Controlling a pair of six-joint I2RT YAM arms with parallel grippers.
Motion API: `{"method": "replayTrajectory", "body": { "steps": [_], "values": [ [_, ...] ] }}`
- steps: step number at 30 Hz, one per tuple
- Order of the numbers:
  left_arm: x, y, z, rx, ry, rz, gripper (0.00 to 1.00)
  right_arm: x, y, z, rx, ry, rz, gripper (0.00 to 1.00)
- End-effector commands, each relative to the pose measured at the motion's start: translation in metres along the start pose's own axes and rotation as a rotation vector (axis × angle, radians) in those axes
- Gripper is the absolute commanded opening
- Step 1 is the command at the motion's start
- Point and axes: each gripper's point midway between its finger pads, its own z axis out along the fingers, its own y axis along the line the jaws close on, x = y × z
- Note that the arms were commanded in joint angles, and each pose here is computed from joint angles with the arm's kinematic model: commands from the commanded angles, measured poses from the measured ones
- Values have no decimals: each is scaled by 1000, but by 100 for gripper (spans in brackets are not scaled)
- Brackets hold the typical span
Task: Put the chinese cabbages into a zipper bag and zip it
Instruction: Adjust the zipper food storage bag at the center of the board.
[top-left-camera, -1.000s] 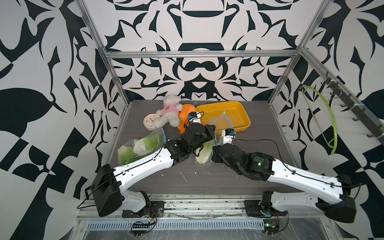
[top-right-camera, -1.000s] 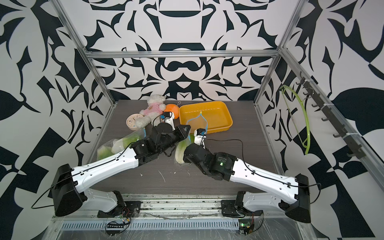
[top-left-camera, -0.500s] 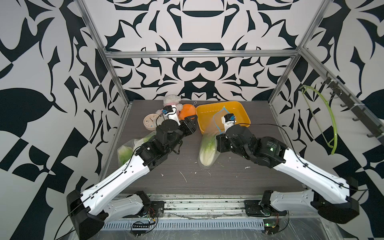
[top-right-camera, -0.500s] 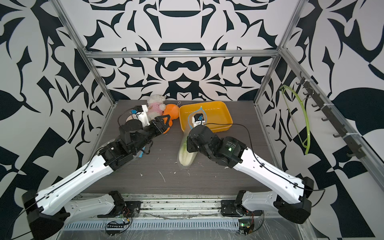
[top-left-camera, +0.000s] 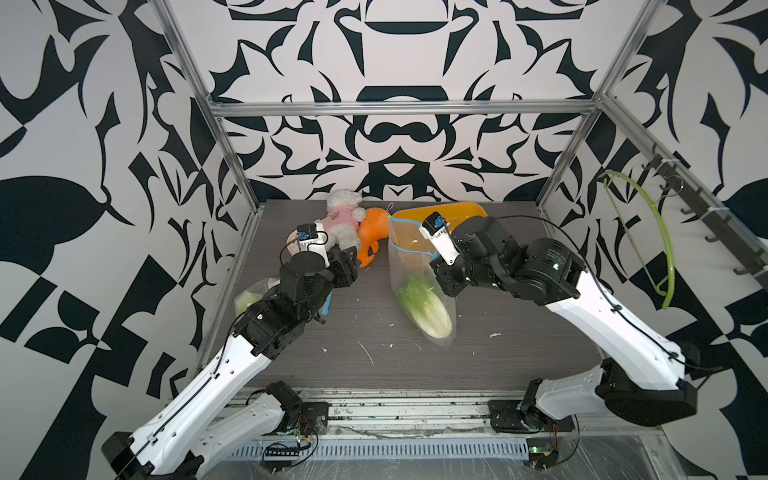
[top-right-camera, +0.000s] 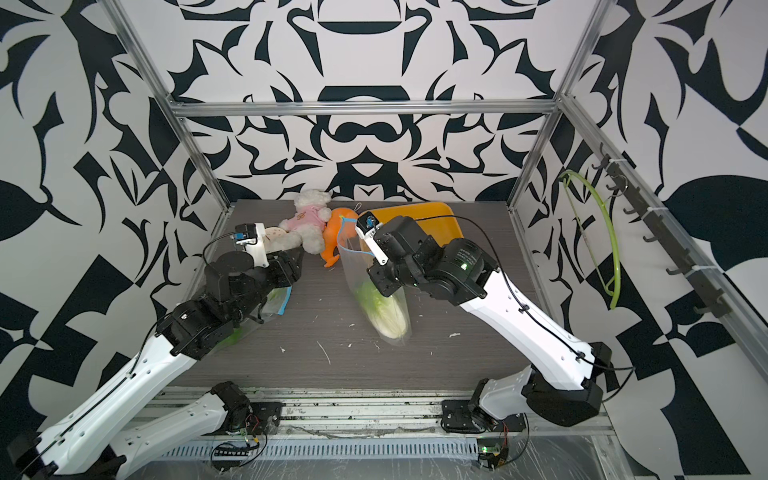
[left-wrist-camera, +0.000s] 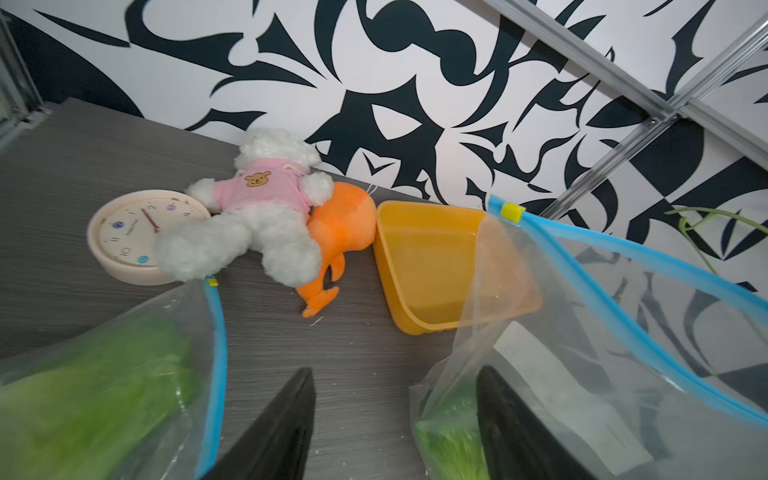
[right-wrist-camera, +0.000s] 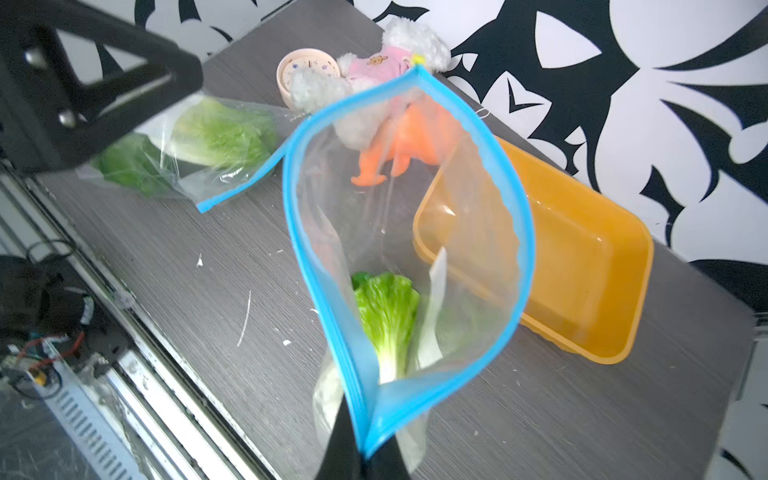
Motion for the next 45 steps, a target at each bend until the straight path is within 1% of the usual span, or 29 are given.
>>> {"method": "replayTrajectory", "body": {
  "steps": [1, 3, 7, 12, 14, 15, 17, 22, 25, 28, 30, 32, 34, 37, 39, 40, 42, 43, 45],
  "values": [
    [4, 9, -9, 1, -3, 133, 65, 13, -21, -22, 87, 28, -159, 0],
    [8, 8, -11, 27, -13, 165, 66, 23, -31, -23, 140, 45, -192, 0],
    [26, -6, -13, 160, -6, 255, 66, 51, -39, -8, 194, 114, -287, 0],
    [54, -14, -18, 280, 18, 335, 66, 69, -50, 2, 252, 139, -303, 0],
    [65, -15, -23, 321, 30, 375, 66, 68, -50, 1, 245, 124, -286, 0],
    [69, -11, -25, 317, 35, 383, 65, 68, -50, 0, 240, 117, -281, 0],
    [73, -8, -30, 323, 30, 374, 64, 68, -53, -1, 250, 113, -264, 0],
    [89, -26, -46, 495, 9, 382, 63, 73, -64, 4, 270, 125, -211, 0],
    [93, -33, -49, 552, -5, 400, 62, 74, -61, 6, 250, 120, -189, 0],
    [97, -44, -51, 621, 7, 408, 61, 77, -60, 9, 246, 127, -181, 0],
    [103, -56, -54, 699, 34, 413, 60, 78, -61, 9, 250, 128, -169, 0],
    [109, -65, -55, 762, 72, 415, 57, 78, -58, 11, 236, 122, -160, 0],
    [113, -68, -53, 783, 87, 414, 53, 77, -57, 13, 226, 118, -156, 0],
    [112, -72, -51, 805, 81, 413, 52, 78, -56, 16, 225, 126, -155, 0],
    [108, -76, -51, 814, 65, 415, 47, 78, -56, 17, 223, 127, -152, 0],
    [105, -77, -50, 817, 53, 416, 43, 78, -56, 17, 221, 125, -152, 0],
    [100, -80, -49, 821, 28, 420, 39, 78, -55, 17, 214, 119, -151, 0],
    [98, -81, -48, 822, 19, 423, 35, 78, -54, 16, 209, 116, -149, 0],
    [97, -83, -46, 829, 10, 424, 22, 76, -53, 14, 202, 102, -145, 0]
  ]
}}
